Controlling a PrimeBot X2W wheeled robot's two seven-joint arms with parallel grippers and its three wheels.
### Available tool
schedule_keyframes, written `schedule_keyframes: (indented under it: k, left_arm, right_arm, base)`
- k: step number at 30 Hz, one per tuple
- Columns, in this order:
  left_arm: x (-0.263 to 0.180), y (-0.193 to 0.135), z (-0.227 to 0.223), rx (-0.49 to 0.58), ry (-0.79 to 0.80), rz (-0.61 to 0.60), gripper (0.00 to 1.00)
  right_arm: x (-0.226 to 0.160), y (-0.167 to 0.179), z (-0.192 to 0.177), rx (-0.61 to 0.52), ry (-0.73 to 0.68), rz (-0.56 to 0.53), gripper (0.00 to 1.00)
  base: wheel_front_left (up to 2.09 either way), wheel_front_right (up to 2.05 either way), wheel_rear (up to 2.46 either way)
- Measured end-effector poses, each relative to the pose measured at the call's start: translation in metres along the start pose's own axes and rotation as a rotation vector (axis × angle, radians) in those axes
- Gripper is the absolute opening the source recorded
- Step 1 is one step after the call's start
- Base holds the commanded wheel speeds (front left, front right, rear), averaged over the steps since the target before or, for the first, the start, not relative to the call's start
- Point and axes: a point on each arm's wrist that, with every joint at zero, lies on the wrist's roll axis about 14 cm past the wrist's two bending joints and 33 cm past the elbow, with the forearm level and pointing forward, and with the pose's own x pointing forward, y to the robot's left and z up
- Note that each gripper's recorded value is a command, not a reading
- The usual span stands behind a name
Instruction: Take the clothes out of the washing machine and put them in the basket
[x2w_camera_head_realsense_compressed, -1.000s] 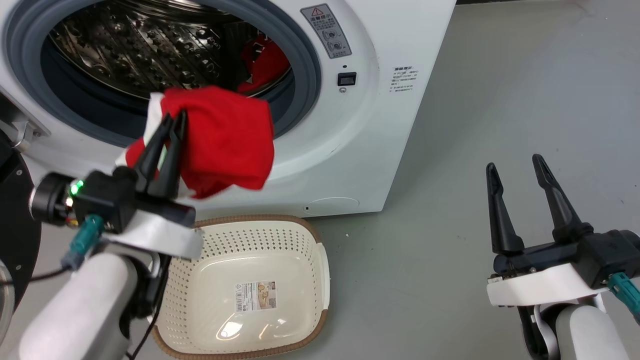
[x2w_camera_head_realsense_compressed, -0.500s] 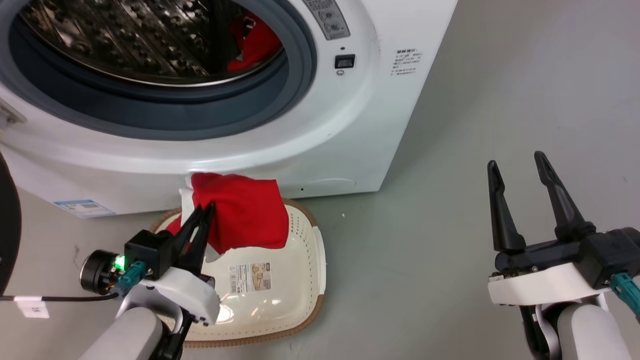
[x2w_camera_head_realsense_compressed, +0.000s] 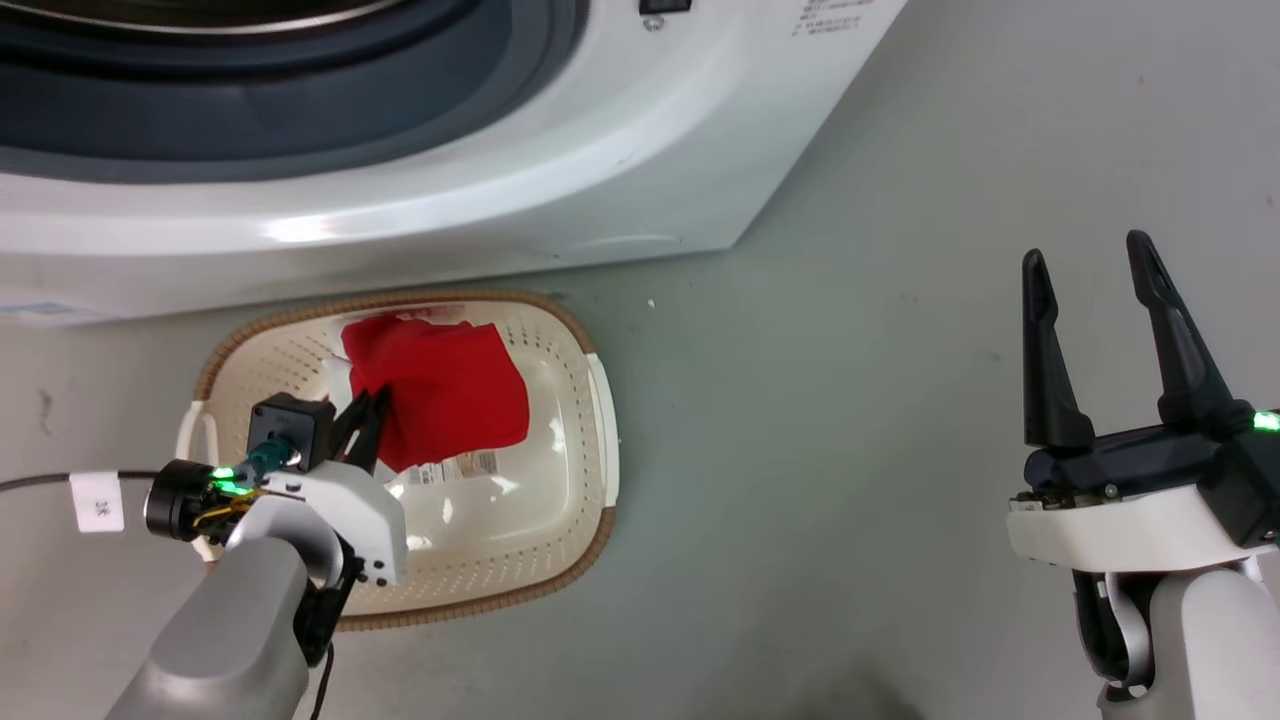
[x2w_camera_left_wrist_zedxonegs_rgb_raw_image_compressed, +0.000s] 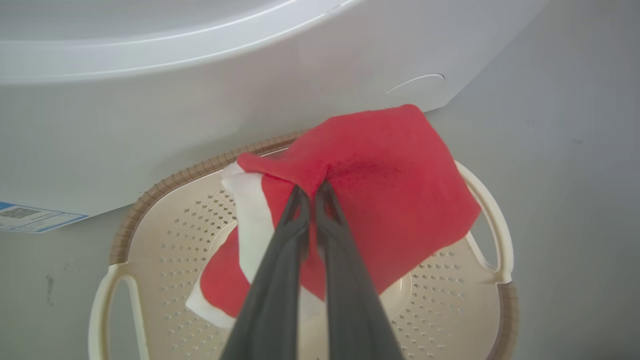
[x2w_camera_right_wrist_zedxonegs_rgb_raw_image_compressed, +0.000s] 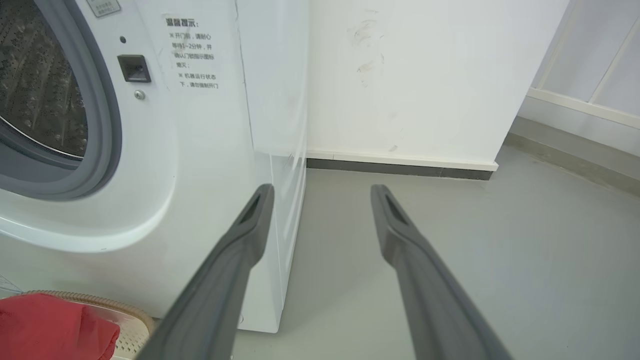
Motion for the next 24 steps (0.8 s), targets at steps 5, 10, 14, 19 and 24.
schedule_keyframes:
  k: [5, 10, 14, 19, 24]
  left_arm:
    - [0.028, 0.0, -0.035, -0.017, 0.115, -0.011, 0.0]
    - [0.048, 0.004, -0.067, -0.051, 0.209, 0.005, 0.0]
    - [0.061, 0.006, -0.086, -0.075, 0.262, 0.013, 0.0]
    - [0.065, 0.006, -0.105, -0.077, 0.314, 0.016, 0.0]
    - [0.06, 0.01, -0.115, -0.093, 0.348, 0.041, 0.0]
  right_arm:
    - [0.002, -0.007, -0.026, -0.018, 0.063, -0.015, 1.0]
    - [0.006, -0.016, -0.046, -0.035, 0.104, -0.037, 1.0]
    - [0.005, -0.021, -0.062, -0.043, 0.142, -0.049, 1.0]
    - [0.007, -0.025, -0.075, -0.05, 0.166, -0.057, 1.0]
    - [0.012, -0.025, -0.075, -0.057, 0.157, -0.056, 1.0]
  base:
    - [0.0, 0.0, 0.0]
    - [0.0, 0.0, 0.0]
    - [0.0, 0.0, 0.0]
    - [0.0, 0.0, 0.0]
    - [0.0, 0.0, 0.0]
